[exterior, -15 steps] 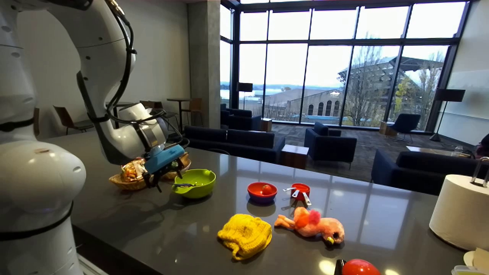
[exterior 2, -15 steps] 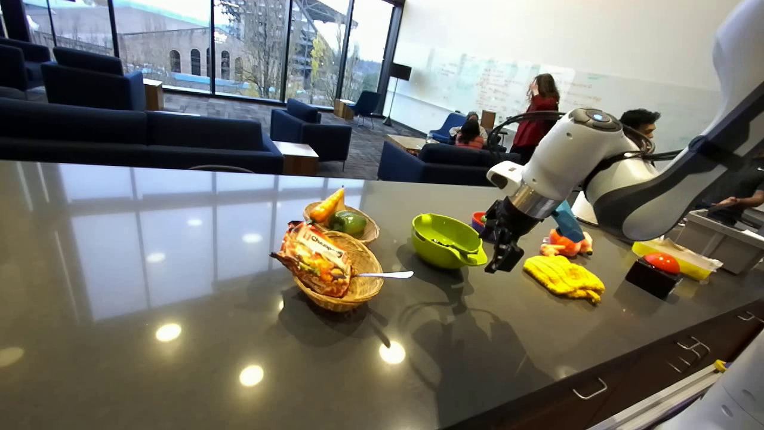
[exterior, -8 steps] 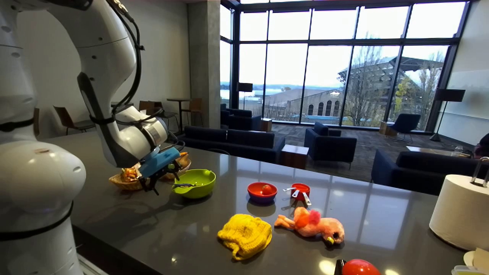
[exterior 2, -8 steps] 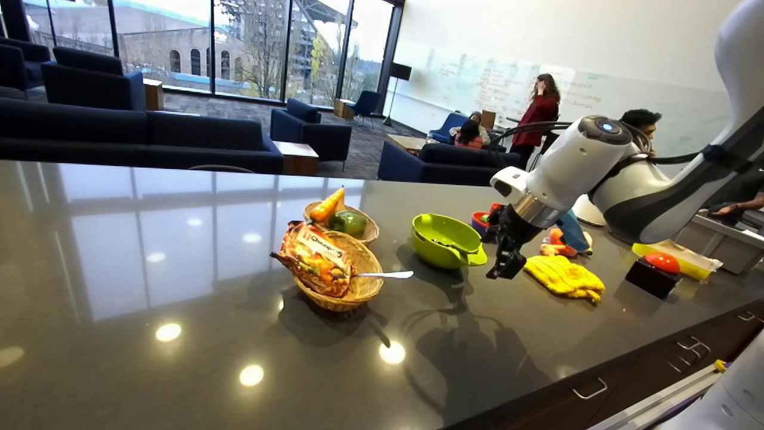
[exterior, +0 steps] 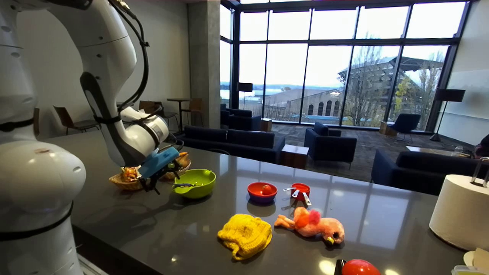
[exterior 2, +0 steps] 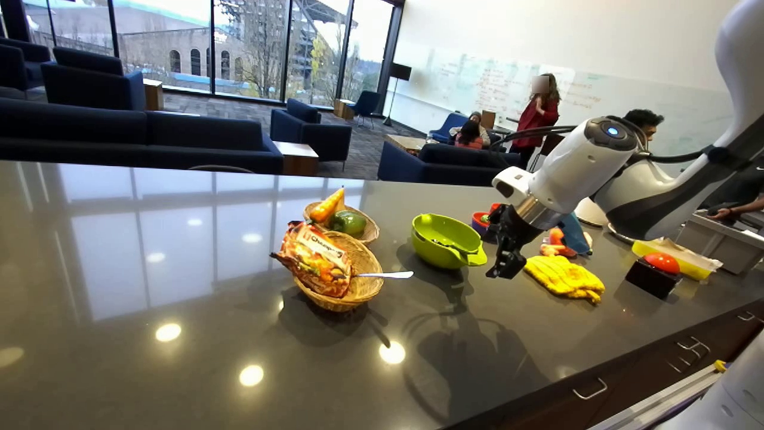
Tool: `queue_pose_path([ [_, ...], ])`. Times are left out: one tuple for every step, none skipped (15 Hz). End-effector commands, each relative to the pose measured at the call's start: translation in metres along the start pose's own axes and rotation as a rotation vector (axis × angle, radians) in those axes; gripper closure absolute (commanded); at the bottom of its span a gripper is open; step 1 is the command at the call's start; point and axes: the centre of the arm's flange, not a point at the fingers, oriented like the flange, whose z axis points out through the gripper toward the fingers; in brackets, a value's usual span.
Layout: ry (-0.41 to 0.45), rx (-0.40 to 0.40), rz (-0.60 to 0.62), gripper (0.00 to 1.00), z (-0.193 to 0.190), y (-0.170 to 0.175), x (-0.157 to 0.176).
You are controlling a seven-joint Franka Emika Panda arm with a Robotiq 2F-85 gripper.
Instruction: Pick up the black spoon and mix the substance in the lime green bowl
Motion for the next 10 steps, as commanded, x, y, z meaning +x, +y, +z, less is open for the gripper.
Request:
queue_pose_path([
  [0.008,-0.045,0.002,0.0,0.004,0.005,-0.001],
  [0.01,-0.048,0.002,0.0,0.005,0.006,0.001],
  [0.011,-0.052,0.001,0.0,0.005,0.008,0.003],
  [0.014,-0.054,0.001,0.0,0.005,0.009,0.004],
  [0.016,-0.055,0.001,0.0,0.006,0.011,0.006],
  [0.018,-0.056,0.003,0.0,0.006,0.012,0.008],
  [0.02,-0.058,0.003,0.0,0.007,0.014,0.01],
  [0.022,-0.059,0.003,0.0,0.007,0.015,0.012],
  [0.024,-0.061,0.004,0.0,0.008,0.017,0.014],
  [0.026,-0.063,0.002,0.0,0.008,0.018,0.016],
])
